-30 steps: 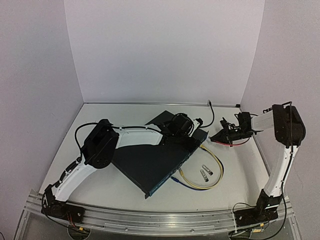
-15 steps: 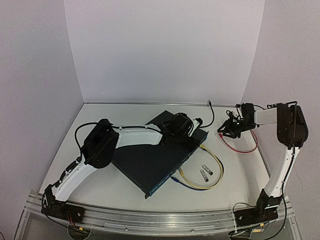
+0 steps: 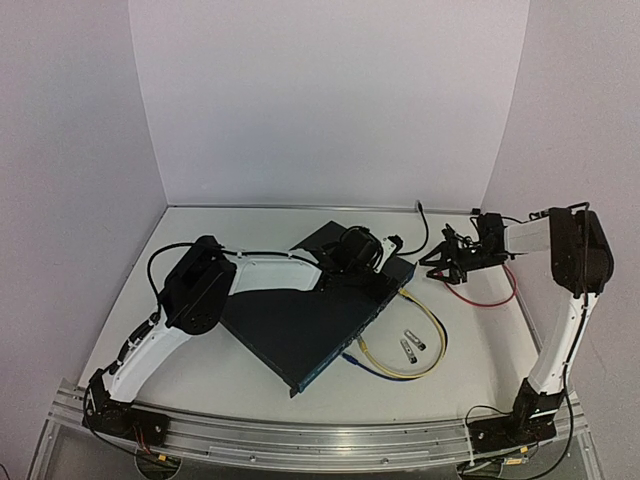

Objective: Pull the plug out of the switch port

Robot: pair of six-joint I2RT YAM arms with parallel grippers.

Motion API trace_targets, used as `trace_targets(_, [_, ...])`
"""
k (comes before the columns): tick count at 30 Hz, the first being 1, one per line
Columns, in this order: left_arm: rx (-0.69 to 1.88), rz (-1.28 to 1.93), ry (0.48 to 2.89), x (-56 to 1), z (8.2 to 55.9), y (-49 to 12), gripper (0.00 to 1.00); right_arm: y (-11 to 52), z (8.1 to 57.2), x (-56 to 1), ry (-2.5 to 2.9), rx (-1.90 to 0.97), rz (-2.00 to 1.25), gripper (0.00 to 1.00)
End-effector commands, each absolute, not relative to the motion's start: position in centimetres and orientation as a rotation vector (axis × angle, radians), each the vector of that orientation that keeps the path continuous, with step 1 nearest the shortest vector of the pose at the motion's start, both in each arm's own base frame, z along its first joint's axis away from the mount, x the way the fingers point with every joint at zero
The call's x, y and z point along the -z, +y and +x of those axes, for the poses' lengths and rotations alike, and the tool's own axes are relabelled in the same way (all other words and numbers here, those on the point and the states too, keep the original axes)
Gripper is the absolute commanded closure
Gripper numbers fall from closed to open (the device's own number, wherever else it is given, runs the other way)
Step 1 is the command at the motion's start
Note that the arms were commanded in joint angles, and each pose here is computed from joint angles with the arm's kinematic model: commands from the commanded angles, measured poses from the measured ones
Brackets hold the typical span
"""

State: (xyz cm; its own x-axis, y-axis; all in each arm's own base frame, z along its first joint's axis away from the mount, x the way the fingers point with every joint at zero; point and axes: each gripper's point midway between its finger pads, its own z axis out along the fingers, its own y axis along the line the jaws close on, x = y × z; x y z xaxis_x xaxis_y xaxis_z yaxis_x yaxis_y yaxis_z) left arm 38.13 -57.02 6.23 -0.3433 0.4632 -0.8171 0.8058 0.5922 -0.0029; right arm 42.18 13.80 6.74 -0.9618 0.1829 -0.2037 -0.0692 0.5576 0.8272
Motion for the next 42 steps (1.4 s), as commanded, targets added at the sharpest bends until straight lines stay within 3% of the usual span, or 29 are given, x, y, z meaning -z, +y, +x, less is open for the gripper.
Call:
trace_targets(1, [0.479,1.043,2.208,-0.8,36.7,-53.5,0.09,17.7,40.5,-6.5,2.521,-1.615,0.009,0.42])
trace_targets(8, [0.486,1.032,2.219,-0.7,36.7,-53.4,0.10,18.9,39.8,-3.8,2.593,-1.652,0.044,0.43])
trace_targets(18, [0.489,1.029,2.230,-0.3,36.6,-53.4,0.10,19.7,38.4,-3.1,2.610,-1.723,0.047,0.57])
trace_targets(26, [0.487,1.030,2.232,-0.2,36.6,-53.4,0.10,20.4,37.9,-2.5,2.626,-1.741,0.030,0.61])
trace_targets(42, [0.485,1.028,2.239,0.2,36.5,-53.3,0.10,20.5,38.2,-1.8,2.669,-1.686,0.087,1.00])
